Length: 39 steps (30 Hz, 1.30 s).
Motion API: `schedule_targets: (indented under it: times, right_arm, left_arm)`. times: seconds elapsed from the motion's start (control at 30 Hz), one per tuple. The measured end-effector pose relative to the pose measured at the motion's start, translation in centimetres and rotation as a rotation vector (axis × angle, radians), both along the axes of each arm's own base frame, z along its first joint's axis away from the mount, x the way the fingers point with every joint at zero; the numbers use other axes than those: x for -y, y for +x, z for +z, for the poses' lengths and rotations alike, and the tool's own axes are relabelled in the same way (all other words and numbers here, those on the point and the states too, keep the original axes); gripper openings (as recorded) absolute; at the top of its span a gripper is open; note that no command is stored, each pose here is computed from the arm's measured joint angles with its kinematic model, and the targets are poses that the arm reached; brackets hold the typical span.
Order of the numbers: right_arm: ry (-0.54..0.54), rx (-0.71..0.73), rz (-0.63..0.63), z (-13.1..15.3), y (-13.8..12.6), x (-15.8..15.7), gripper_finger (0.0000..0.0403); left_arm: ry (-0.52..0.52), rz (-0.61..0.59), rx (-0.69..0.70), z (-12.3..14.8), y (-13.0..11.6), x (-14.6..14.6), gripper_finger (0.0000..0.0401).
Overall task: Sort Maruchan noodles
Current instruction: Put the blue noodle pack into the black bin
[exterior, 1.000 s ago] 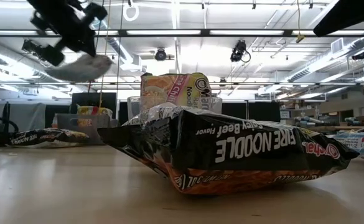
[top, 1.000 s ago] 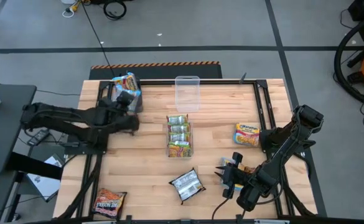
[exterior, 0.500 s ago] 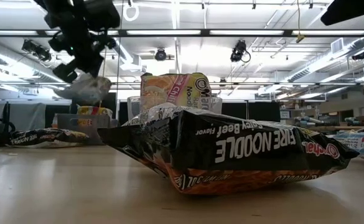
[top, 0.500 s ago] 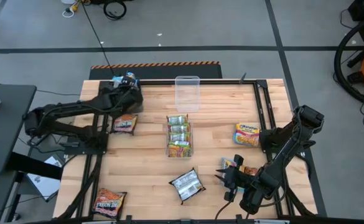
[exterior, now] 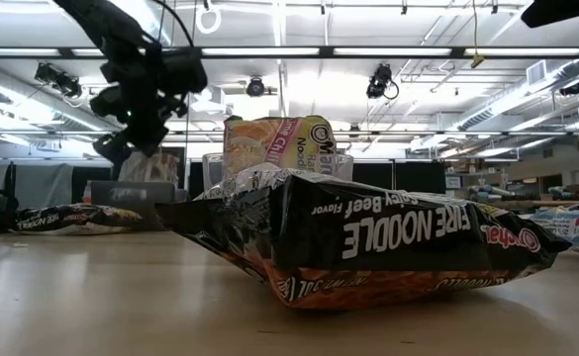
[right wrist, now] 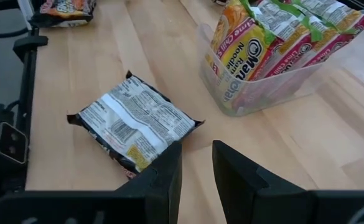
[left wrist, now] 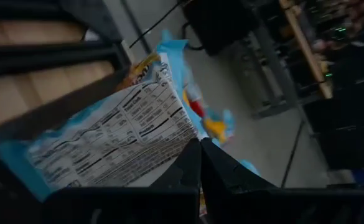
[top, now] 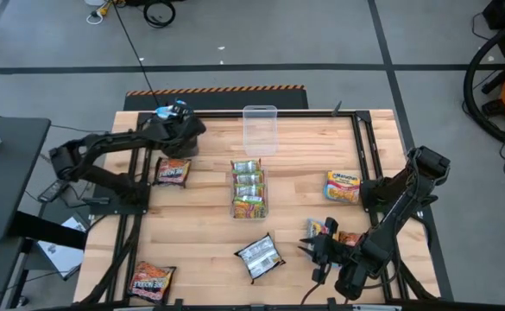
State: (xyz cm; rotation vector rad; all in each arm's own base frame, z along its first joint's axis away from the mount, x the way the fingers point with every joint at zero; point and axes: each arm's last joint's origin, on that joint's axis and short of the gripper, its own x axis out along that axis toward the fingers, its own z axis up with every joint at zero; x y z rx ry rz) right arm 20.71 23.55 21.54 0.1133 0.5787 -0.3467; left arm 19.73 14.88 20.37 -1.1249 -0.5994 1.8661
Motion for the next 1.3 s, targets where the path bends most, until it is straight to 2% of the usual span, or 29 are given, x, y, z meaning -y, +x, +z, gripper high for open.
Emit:
schedule_targets:
  times: [0.17,0.37,0.47,0.6,0.77,0.9,0.97,1.07,1.13,1.23,1.3]
  right_arm:
    - [0.003,0.002,0.000,0.0,0.0,0.0,0.0095]
    - [0.000,0.000,0.002,0.0,0.0,0.0,0.0095]
    - [0.001,0.001,0.002,0.0,0.0,0.0,0.0095]
    - [0.009,-0.007,0.007,0.0,0.0,-0.1,0.0095]
    - [0.033,-0.036,0.021,-0.1,0.0,-0.1,0.0095]
    - [0.036,-0.041,0.024,-0.1,0.0,-0.1,0.0095]
    - [0.033,-0.044,0.024,-0.1,0.0,-0.1,0.0095]
    - [0.026,-0.077,0.049,-0.2,0.1,0.0,0.0095]
    - [0.044,-0.114,0.069,0.0,0.4,0.3,0.0095]
    - [0.067,-0.147,0.090,0.6,0.9,1.1,0.0092]
    - [0.066,-0.161,0.100,1.0,1.2,1.8,0.0091]
  left_arm:
    - [-0.020,0.015,0.031,-1.2,0.6,-1.1,0.0005]
    - [-0.014,-0.015,0.010,-1.0,0.7,-1.4,0.0010]
    - [-0.012,-0.020,-0.007,-0.7,0.5,-1.6,0.0025]
    - [-0.073,-0.080,-0.124,-0.9,0.1,-2.0,0.0046]
    - [-0.106,-0.097,-0.105,-0.9,0.0,-2.2,0.0073]
    - [-0.085,-0.133,-0.115,0.1,-0.3,-2.1,0.0095]
    - [-0.071,-0.180,-0.149,1.0,-0.4,-2.0,0.0103]
    - [-0.072,-0.309,-0.242,2.4,-0.8,-1.7,0.0107]
    - [-0.095,-0.435,-0.345,3.1,-1.0,-1.3,0.0105]
    - [-0.158,-0.694,-0.520,3.4,-1.2,-1.0,0.0101]
    - [-0.228,-0.808,-0.529,3.1,-1.5,-0.8,0.0096]
